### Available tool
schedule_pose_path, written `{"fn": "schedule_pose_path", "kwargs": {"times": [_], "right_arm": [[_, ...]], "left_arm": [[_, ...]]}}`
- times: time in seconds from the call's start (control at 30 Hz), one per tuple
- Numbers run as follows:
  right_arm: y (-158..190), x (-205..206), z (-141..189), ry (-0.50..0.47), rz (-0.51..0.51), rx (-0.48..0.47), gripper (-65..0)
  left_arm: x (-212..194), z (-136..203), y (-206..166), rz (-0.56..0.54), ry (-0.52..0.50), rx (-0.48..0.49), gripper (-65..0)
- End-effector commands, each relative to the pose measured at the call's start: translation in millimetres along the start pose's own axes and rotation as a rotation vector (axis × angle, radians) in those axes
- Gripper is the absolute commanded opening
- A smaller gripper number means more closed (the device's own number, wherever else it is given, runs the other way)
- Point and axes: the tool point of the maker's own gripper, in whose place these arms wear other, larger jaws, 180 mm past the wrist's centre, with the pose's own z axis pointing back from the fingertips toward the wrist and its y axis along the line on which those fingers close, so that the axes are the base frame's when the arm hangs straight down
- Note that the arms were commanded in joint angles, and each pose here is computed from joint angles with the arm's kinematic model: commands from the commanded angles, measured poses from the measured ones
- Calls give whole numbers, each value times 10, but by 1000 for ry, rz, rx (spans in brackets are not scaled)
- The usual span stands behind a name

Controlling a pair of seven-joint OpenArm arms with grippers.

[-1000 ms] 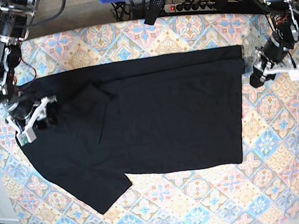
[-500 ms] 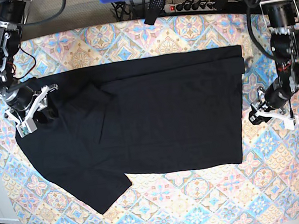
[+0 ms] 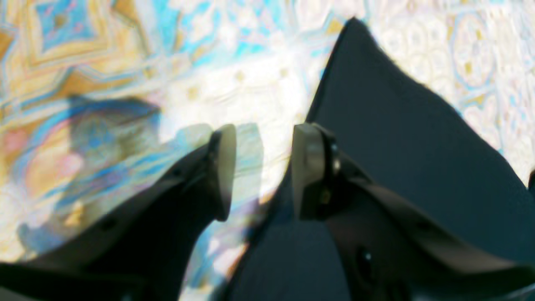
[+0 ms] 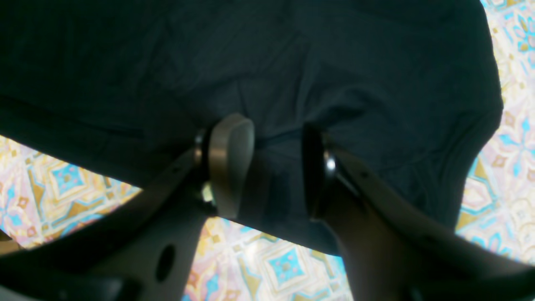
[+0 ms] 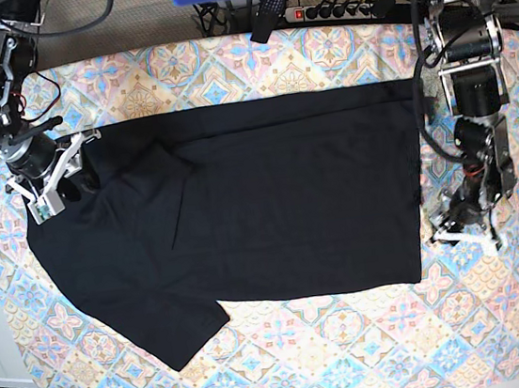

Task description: Fold the T-shirt properly

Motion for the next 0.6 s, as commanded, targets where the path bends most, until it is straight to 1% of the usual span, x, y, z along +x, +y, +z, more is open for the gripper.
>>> {"fn": "schedule_pose_path", "kwargs": {"times": [0.0,0.17,0.37,0.47,0.57], "right_arm": [[-42,143,43,-42,22,-8,-418],[-42,143,43,-42,22,-8,-418],[-42,143,43,-42,22,-8,-418],[-41,148,45,-43,23,-8,-418],[-40,139,45,-40,22,-8,-418]], "left_arm": [[287,13,-31,-12,-77,6,-422],[172,-159,-190,-44,-97,24,-422],[114,-233,-484,-112,-145,5,-422],[40,-260,-590,-139,-142,-2,-422],[-13,-274,-642,-139,-133,-10,-423]]}}
